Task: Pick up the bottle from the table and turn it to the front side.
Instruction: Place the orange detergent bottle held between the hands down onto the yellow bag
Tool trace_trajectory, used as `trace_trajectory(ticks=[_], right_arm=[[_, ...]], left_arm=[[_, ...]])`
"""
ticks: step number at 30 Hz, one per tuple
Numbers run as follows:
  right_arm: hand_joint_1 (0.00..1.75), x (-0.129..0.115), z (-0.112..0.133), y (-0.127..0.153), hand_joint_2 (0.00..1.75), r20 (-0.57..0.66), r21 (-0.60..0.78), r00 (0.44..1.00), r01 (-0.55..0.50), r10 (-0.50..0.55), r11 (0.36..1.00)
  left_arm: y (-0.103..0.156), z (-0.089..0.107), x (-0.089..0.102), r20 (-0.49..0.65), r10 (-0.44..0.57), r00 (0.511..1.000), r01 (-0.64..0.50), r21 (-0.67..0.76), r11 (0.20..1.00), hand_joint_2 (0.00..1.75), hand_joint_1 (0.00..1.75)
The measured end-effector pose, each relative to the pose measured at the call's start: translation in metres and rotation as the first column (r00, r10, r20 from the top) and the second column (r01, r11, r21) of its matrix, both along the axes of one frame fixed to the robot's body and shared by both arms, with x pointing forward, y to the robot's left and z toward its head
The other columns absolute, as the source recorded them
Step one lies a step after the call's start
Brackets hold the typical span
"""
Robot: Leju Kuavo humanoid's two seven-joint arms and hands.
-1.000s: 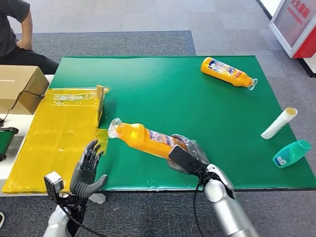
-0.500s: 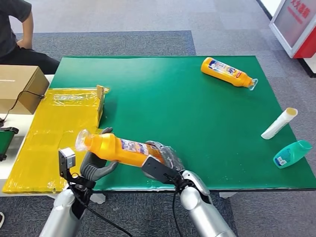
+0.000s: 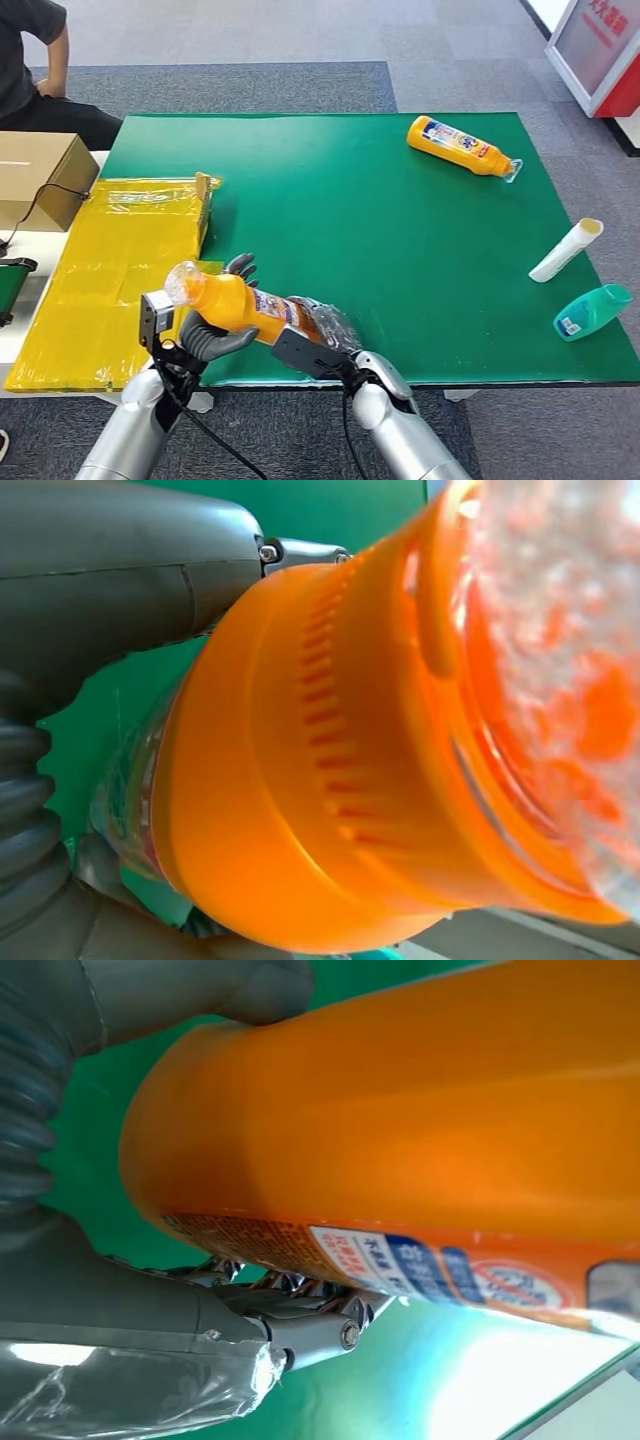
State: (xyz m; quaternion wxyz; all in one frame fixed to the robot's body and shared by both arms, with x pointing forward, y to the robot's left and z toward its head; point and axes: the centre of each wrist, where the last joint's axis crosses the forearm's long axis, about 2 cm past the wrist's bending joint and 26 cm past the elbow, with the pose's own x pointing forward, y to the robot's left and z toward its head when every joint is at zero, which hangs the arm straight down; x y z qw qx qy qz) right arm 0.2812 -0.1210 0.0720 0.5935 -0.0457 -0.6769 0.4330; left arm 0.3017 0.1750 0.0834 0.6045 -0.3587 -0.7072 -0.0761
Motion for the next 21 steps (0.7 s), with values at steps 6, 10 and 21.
trace_trajectory(ticks=[6, 10, 21], right_arm=[[0.00, -0.002, -0.001, 0.006, 1.75, 0.004, -0.006, 1.000, -0.018, 0.018, 1.000], [0.00, -0.002, 0.002, 0.009, 1.75, 0.006, 0.012, 1.000, -0.006, 0.006, 1.000], [0.00, -0.012, 0.007, -0.012, 1.75, -0.012, 0.046, 0.995, 0.100, -0.099, 0.994]], left_arm=[[-0.006, 0.000, 0.000, 0.070, 0.003, 0.998, -0.009, 0.083, 0.996, 1.75, 1.75], [-0.010, 0.012, 0.002, 0.215, 0.085, 0.973, -0.159, 0.357, 0.920, 1.75, 1.75], [0.013, 0.060, 0.009, 0.603, 0.100, 0.791, -0.588, 0.707, 0.393, 1.75, 1.75]])
